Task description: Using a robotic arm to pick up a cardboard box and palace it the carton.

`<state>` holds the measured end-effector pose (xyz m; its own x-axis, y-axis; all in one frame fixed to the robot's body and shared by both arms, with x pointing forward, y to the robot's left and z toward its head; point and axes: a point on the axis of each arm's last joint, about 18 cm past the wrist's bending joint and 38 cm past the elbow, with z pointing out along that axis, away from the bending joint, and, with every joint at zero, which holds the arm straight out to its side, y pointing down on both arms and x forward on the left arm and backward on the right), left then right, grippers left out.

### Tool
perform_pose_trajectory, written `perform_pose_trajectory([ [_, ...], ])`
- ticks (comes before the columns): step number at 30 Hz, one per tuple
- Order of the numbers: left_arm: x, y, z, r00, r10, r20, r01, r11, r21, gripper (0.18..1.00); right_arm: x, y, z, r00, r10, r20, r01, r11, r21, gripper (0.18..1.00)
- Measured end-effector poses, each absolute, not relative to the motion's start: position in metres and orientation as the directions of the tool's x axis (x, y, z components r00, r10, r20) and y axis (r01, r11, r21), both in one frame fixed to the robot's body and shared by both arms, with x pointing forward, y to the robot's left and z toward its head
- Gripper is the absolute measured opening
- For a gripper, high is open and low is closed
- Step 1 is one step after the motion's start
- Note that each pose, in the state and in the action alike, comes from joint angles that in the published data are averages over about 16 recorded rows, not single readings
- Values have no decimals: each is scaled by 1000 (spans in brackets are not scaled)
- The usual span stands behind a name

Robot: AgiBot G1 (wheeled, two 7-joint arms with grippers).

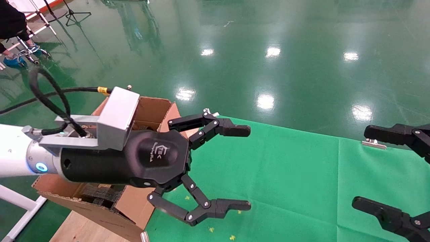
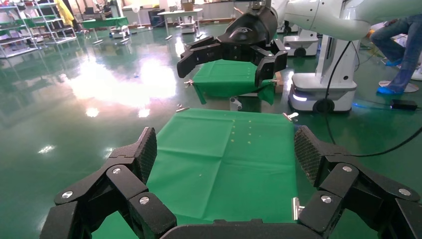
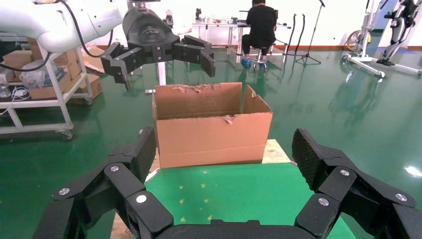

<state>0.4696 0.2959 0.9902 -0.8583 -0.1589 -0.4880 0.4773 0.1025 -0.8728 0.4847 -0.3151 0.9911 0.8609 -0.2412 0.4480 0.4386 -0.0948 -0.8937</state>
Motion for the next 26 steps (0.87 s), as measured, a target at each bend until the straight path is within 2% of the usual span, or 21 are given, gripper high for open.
perform_pose_trajectory([
  [26, 475, 300, 992, -860, -176, -478, 465, 111, -878, 1001, 485, -315, 991, 861, -241, 448, 439, -95, -894, 1001],
])
